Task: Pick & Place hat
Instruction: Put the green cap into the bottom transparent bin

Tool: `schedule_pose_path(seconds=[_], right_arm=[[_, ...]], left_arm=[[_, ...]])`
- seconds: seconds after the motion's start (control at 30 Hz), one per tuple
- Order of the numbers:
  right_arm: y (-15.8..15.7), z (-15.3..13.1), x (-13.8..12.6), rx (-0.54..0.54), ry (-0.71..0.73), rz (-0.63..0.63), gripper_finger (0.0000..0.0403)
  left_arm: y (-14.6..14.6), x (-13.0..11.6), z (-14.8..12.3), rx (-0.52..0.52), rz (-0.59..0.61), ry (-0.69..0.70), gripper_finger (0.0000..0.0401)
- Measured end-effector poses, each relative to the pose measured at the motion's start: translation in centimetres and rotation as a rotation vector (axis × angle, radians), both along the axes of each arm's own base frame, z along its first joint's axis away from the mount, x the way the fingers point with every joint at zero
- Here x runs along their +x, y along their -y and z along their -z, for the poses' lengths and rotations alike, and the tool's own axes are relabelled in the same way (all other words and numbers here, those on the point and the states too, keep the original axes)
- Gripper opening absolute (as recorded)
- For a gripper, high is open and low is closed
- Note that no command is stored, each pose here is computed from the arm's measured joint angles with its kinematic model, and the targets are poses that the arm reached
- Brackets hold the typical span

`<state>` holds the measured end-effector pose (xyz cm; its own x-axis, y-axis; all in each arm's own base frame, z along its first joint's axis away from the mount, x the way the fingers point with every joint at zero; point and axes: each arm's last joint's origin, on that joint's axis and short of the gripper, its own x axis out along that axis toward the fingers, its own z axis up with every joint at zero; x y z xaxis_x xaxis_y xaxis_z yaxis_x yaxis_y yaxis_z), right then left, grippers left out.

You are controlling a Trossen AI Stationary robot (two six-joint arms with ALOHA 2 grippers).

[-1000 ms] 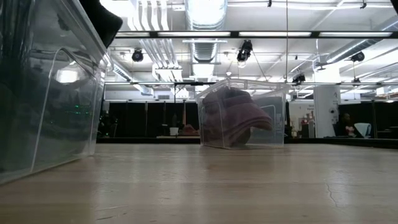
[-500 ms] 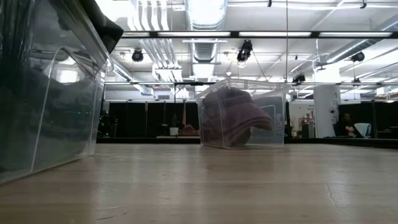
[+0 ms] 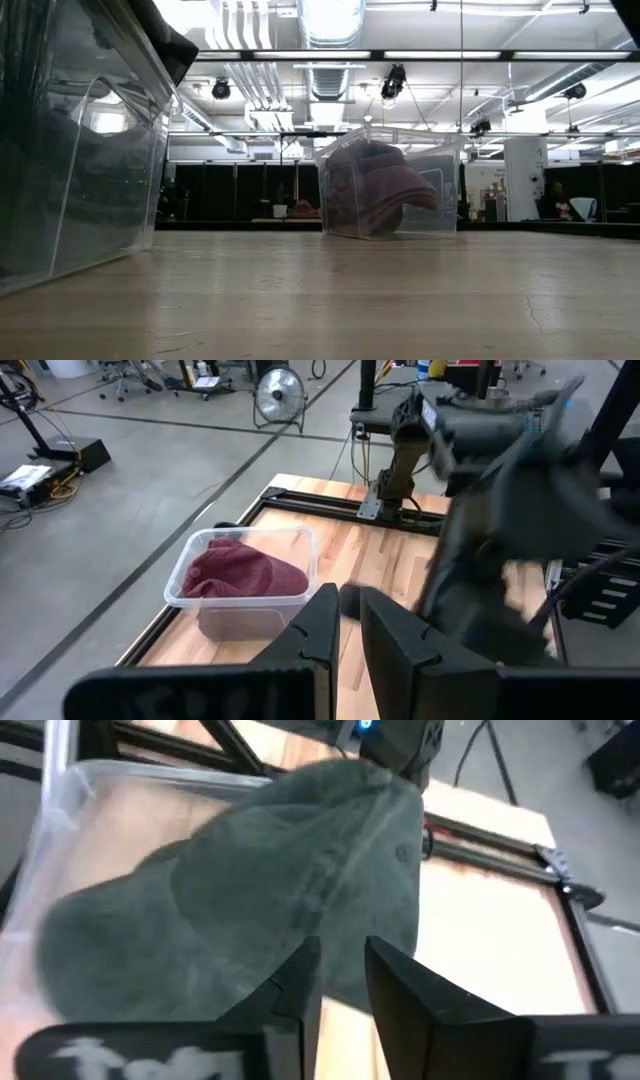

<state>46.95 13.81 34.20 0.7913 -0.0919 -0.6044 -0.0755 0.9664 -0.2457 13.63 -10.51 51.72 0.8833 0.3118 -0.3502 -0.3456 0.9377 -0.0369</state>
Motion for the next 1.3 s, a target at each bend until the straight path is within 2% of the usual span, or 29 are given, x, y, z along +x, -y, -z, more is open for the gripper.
schedule_pose_path(seconds=[0.3, 0.43, 0.67, 0.9, 1.1, 1.3], right_arm=[[1.5, 4.0, 2.2, 0.001, -0.098, 0.012, 0.0045], [1.1, 3.9, 2.5, 0.037, -0.072, -0.068, 0.0043], [1.2, 3.7, 2.8, 0.042, -0.040, -0.089, 0.0043], [1.0, 3.3, 3.3, 0.126, 0.013, -0.146, 0.0043], [0.9, 3.2, 3.2, 0.211, 0.001, -0.167, 0.0043], [0.5, 2.8, 3.4, 0.204, 0.044, -0.202, 0.0043]], left_arm=[[0.0, 0.0, 0.0, -0.008, -0.003, 0.002, 0.0039], [0.1, 0.0, 0.0, -0.008, -0.003, 0.002, 0.0039], [0.1, 0.0, 0.0, 0.002, -0.001, 0.001, 0.0039], [0.1, 0.1, 0.0, 0.008, -0.010, 0.007, 0.0039], [0.1, 0.1, 0.0, 0.014, -0.018, 0.014, 0.0039], [0.1, 0.1, 0.0, 0.014, -0.019, 0.014, 0.0039]])
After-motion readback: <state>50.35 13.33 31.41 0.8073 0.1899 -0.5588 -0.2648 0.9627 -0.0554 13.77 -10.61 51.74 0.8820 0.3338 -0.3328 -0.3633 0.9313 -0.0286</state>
